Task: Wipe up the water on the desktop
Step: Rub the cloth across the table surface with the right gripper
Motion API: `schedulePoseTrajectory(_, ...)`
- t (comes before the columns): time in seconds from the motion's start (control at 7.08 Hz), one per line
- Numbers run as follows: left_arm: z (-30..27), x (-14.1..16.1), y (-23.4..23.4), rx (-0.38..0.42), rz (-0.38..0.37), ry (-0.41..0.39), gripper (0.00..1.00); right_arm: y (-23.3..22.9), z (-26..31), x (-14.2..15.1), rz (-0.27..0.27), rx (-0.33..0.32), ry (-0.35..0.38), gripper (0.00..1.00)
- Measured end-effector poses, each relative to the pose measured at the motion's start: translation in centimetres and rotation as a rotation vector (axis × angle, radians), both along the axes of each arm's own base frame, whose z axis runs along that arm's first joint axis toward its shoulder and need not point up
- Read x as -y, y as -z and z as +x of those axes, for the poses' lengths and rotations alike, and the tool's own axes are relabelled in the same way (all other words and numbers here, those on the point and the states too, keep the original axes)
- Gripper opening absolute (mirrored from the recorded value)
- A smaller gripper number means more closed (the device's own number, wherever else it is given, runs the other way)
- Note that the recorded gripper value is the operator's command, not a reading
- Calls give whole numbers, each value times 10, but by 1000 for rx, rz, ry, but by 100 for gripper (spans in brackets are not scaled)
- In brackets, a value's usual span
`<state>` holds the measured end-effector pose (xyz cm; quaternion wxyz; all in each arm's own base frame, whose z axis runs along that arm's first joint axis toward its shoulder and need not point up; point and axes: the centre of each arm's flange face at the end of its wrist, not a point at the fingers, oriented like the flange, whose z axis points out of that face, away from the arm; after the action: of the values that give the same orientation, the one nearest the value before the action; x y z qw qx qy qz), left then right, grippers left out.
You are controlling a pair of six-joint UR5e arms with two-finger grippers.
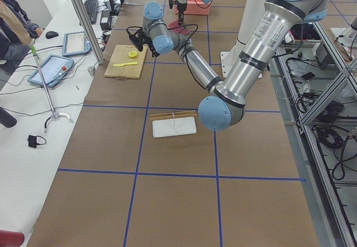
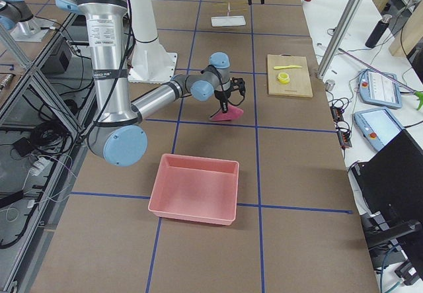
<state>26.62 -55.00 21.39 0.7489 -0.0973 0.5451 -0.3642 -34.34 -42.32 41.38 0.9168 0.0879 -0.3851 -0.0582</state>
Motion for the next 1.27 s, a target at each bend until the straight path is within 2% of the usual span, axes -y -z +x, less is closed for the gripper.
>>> schedulePoseTrajectory(0.14, -7, 1, -17, 30, 26, -12, 97, 20, -34, 7, -16, 30, 0, 0)
schedulePoseTrajectory(0.28, -14, 1, -37, 61, 48, -25, 97, 50, -83, 6, -55, 69, -8, 0)
schedulePoseTrajectory(0.56, -23, 1, -58, 99, 85, -48, 97, 106, -152, -10, -99, 130, -26, 0)
schedulePoseTrajectory(0.71, -26, 2, -65, 111, 99, -55, 97, 123, -168, -16, -112, 151, -33, 0)
schedulePoseTrajectory(0.99, -30, 2, -78, 135, 122, -73, 97, 100, -143, -2, -131, 134, -53, 0)
schedulePoseTrajectory(1.27, -32, 2, -83, 144, 131, -80, 97, 39, -62, 15, -111, 85, -12, 0)
